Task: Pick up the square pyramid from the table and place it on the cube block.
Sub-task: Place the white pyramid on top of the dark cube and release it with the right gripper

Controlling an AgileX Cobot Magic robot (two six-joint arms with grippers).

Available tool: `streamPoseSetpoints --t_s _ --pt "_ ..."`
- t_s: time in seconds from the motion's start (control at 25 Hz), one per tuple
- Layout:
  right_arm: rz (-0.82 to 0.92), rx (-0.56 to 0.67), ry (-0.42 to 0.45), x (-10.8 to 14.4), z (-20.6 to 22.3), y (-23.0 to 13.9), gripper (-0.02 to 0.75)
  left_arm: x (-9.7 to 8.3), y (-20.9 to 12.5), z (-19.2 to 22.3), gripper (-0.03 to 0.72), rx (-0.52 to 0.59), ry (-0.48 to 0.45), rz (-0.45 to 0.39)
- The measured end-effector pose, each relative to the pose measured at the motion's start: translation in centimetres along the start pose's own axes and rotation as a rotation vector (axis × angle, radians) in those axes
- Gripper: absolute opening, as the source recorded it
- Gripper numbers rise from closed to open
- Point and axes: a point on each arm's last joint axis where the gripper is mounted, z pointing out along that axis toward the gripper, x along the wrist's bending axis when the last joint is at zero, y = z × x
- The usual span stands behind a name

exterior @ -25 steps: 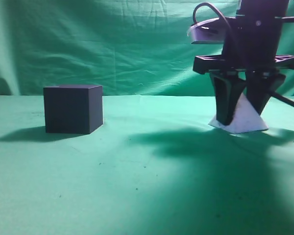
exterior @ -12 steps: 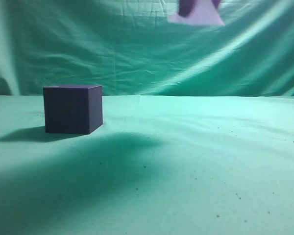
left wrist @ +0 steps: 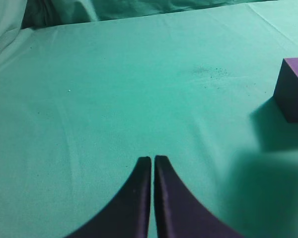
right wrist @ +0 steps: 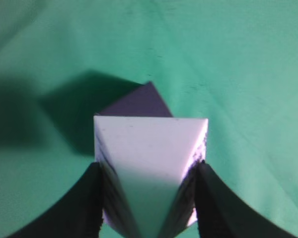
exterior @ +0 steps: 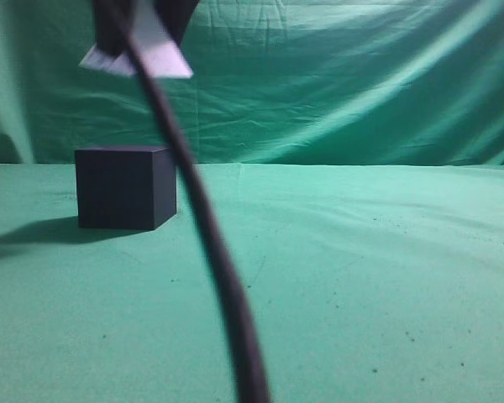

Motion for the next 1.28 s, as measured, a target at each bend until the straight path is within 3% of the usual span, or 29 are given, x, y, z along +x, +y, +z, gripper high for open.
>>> streamPoseSetpoints --t_s 0.12,0.16,0.36,0.92,0.96,1.04,1.08,1.2,1.28 --pt "-0.032 0.032 0.013 1.1 2.2 0.5 0.364 0.0 0.0 0.0 0.000 0.000 0.000 0.000" --pt "-0.034 0.044 0.015 1.3 2.9 0.5 0.323 0.0 0.0 0.0 0.000 0.000 0.000 0.000" --pt "-0.043 0.083 0.002 1.2 4.8 0.4 0.337 0.0 0.0 0.0 0.000 0.000 0.000 0.000" --pt "-0.070 0.054 -0.022 0.9 5.4 0.7 0.337 0.0 0.0 0.0 0.000 0.000 0.000 0.000" --pt "-0.070 0.051 -0.022 0.9 5.4 0.8 0.383 0.0 0.0 0.0 0.000 0.000 0.000 0.000" --pt "-0.070 0.046 -0.023 0.9 5.4 0.8 0.391 0.0 0.0 0.0 0.000 0.000 0.000 0.000" --pt "-0.070 0.046 -0.023 0.9 5.4 0.8 0.475 0.0 0.0 0.0 0.000 0.000 0.000 0.000" --pt "-0.066 0.046 -0.023 0.9 5.4 0.8 0.619 0.0 0.0 0.0 0.000 0.000 0.000 0.000" --pt "-0.059 0.044 -0.023 0.9 5.3 0.8 0.646 0.0 0.0 0.0 0.000 0.000 0.000 0.000"
